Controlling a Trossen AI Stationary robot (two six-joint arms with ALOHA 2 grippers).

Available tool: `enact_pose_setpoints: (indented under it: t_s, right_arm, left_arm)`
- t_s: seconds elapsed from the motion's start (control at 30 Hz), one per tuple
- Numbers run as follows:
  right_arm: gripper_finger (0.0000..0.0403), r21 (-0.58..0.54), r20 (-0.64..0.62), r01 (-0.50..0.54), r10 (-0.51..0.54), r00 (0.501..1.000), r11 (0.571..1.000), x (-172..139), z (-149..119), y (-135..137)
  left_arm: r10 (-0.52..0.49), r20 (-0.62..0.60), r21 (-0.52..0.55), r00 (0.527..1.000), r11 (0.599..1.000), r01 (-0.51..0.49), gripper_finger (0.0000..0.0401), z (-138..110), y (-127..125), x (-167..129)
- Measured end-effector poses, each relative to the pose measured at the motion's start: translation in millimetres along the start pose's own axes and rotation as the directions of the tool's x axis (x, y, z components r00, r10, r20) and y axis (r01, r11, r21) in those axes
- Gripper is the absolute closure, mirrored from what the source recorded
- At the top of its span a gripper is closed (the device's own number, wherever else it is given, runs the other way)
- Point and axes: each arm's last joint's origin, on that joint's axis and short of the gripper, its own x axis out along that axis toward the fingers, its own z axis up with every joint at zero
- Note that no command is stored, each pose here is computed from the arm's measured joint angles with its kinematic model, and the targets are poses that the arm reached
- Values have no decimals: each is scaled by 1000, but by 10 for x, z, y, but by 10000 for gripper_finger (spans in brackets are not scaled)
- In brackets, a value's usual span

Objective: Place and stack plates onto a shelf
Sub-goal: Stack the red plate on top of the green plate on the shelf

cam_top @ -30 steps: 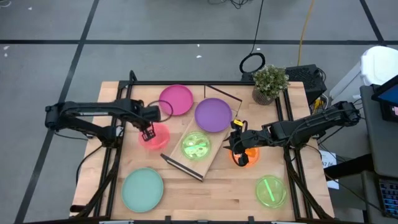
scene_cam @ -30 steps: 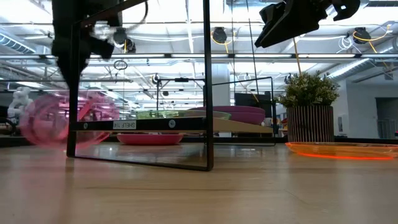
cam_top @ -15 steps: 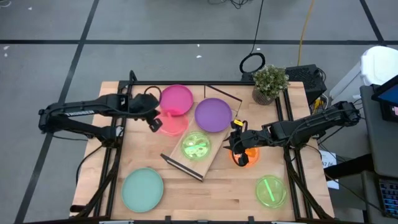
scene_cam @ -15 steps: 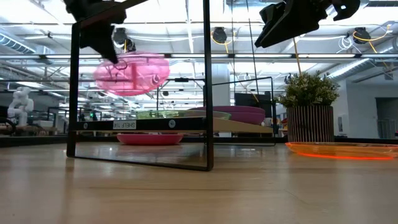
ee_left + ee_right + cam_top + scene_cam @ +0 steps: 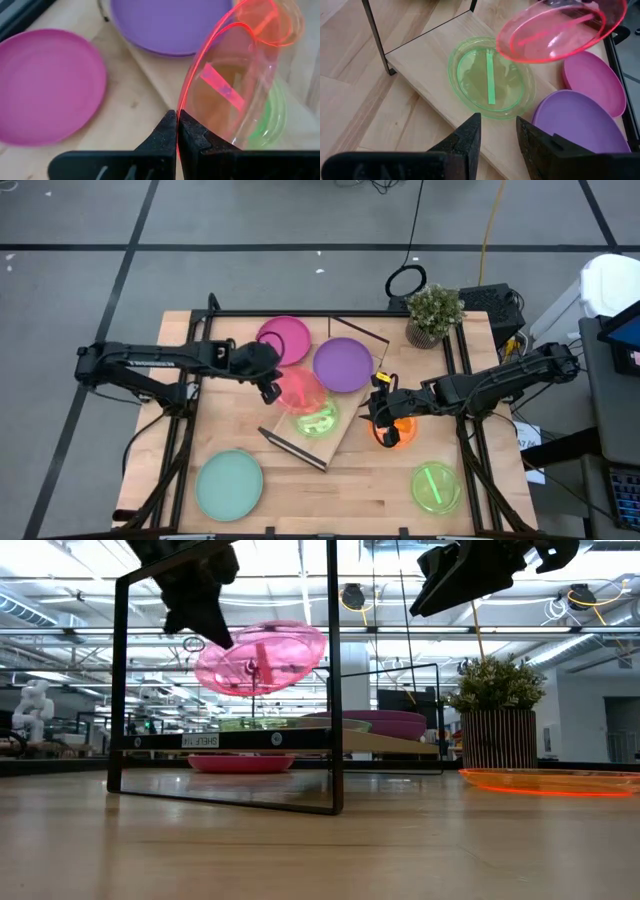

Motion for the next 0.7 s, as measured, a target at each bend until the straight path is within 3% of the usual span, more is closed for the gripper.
enact_pose_setpoints:
  t_s: [0.3, 0.7]
  right_arm:
    - [296, 0, 0, -1, 1, 1000, 1000, 0, 0, 1]
    - [296, 0, 0, 0, 0, 1000, 1000, 0, 0, 0]
  left_arm:
    - [-22, -44, 39, 999, 999, 24, 400, -36, -209, 316]
    - [8, -123, 33, 992, 999, -4, 383, -109, -272, 613]
